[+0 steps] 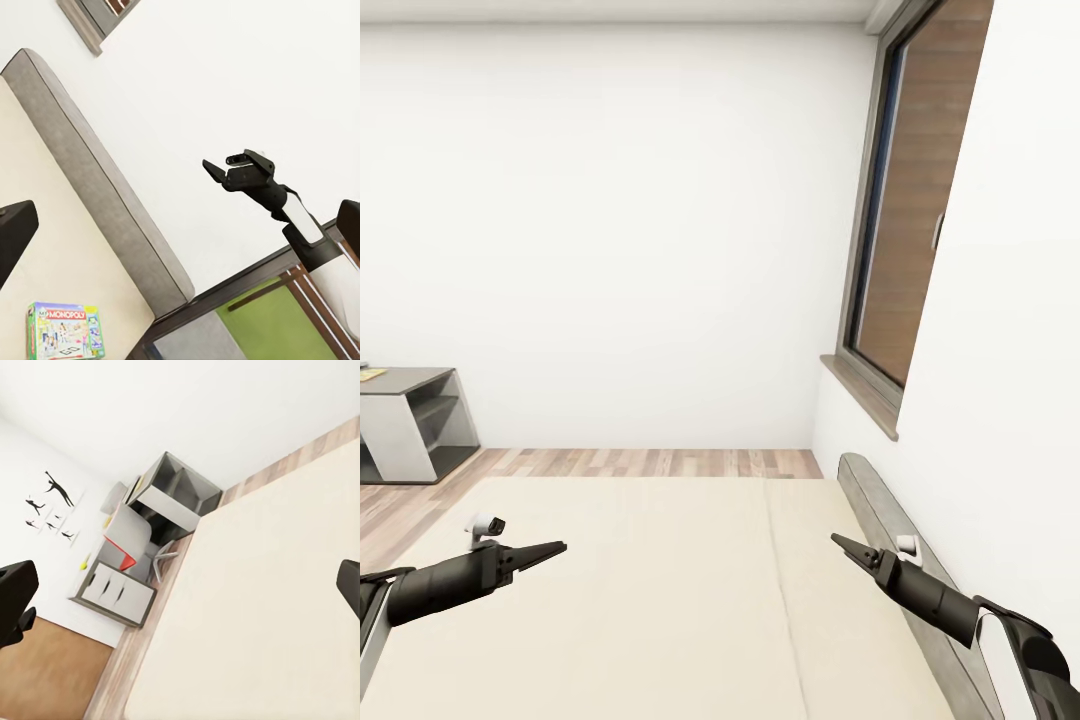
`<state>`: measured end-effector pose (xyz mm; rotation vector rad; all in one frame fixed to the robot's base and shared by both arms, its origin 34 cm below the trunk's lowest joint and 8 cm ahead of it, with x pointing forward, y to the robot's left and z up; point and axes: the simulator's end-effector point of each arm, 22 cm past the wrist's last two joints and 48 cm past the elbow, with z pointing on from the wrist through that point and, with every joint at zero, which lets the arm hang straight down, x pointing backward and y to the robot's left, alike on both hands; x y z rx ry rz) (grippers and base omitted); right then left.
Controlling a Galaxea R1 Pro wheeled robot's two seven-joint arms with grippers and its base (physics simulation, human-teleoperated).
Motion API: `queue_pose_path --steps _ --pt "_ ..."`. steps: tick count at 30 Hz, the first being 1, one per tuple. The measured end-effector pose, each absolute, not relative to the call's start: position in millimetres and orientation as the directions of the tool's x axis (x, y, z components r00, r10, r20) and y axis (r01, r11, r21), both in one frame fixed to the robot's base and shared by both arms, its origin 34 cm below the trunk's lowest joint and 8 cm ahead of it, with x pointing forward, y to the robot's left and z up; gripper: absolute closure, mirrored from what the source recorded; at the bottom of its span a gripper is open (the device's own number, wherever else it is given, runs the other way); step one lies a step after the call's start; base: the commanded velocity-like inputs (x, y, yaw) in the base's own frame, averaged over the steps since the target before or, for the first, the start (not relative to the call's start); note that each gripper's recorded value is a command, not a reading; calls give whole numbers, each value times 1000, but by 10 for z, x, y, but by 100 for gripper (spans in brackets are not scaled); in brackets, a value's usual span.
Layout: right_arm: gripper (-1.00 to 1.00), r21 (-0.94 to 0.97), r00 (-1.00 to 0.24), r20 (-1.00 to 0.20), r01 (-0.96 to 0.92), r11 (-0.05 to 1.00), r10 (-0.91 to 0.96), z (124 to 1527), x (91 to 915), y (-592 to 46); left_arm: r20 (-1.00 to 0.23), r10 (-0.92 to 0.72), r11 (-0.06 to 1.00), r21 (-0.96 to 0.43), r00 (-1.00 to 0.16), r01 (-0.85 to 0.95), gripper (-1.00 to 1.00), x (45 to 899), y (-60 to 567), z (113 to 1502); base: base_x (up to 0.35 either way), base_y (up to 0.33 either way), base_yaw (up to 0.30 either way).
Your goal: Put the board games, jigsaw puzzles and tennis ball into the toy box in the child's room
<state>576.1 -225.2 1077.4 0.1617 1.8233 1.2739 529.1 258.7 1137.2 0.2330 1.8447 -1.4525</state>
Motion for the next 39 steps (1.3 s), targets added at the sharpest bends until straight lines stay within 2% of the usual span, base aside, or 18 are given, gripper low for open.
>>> queue_pose_path --steps 29,39 --pt "-100 806 -603 -583 -347 479 544 10745 5770 -2302 -654 -301 335 -754 -694 565 -100 5292 2585 11367 0 0 0" --pt "-100 830 -662 -502 -187 526 557 10185 5789 -2413 -646 -301 336 -761 -702 556 -100 5311 2585 11311 0 0 0"
